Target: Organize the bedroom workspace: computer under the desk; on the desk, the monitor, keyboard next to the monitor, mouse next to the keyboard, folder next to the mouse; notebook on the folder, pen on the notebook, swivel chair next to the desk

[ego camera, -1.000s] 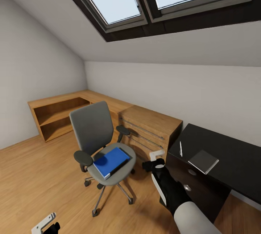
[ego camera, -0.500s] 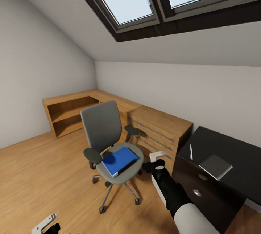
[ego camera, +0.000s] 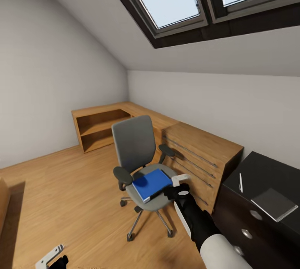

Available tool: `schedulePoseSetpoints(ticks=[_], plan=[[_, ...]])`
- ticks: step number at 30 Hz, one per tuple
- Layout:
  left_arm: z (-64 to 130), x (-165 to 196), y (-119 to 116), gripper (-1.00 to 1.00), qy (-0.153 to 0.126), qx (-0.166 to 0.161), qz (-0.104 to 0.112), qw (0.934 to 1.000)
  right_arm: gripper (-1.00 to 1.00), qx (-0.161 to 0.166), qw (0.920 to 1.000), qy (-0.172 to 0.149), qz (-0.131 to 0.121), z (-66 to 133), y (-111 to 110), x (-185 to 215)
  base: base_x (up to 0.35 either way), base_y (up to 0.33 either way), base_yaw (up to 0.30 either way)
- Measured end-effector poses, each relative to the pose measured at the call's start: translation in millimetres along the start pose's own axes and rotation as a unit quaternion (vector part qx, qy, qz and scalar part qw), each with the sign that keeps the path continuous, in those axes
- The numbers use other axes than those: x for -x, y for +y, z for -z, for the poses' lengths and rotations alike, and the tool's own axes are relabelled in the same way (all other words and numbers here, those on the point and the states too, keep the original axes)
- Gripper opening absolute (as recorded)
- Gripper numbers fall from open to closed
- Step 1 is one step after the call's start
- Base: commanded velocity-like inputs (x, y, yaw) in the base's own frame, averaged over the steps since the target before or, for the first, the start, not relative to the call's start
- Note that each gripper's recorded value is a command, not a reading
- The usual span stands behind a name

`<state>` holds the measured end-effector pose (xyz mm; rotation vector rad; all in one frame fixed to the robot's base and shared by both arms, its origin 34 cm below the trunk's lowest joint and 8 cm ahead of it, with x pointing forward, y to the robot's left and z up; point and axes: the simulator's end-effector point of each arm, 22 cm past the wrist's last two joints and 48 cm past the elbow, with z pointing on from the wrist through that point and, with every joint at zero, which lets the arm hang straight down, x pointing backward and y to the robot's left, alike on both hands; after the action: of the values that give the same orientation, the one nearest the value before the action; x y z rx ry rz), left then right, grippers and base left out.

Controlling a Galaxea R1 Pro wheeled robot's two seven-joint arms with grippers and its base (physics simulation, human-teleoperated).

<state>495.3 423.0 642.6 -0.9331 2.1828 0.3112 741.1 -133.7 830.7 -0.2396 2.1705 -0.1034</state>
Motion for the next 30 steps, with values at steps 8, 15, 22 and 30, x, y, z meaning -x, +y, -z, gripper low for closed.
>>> schedulePoseSetpoints(ticks=[8, 15, 22, 30], plan=[[1.2, 20, -1, 1.0, -0.047, -0.001, 0.012, 0.9988, 1.0, 0.001, 0.9998, -0.017, -0.003, -0.4, 2, 2, 0.0, 0.0, 0.268], [1.3, 20, -2, 1.0, -0.051, -0.001, 0.013, 0.9986, 1.0, 0.003, 0.999, -0.043, -0.008, 0.2, 5, 4, 0.0, 0.0, 0.269], [1.3, 20, -2, 1.0, -0.051, -0.001, 0.013, 0.9986, 1.0, 0.003, 0.9987, -0.049, -0.009, 0.4, 5, 5, 0.0, 0.0, 0.268], [1.4, 20, -2, 1.0, -0.051, -0.002, 0.013, 0.9986, 1.0, 0.003, 0.9987, -0.051, -0.009, 0.7, 5, 5, 0.04, 0.0, 0.136]])
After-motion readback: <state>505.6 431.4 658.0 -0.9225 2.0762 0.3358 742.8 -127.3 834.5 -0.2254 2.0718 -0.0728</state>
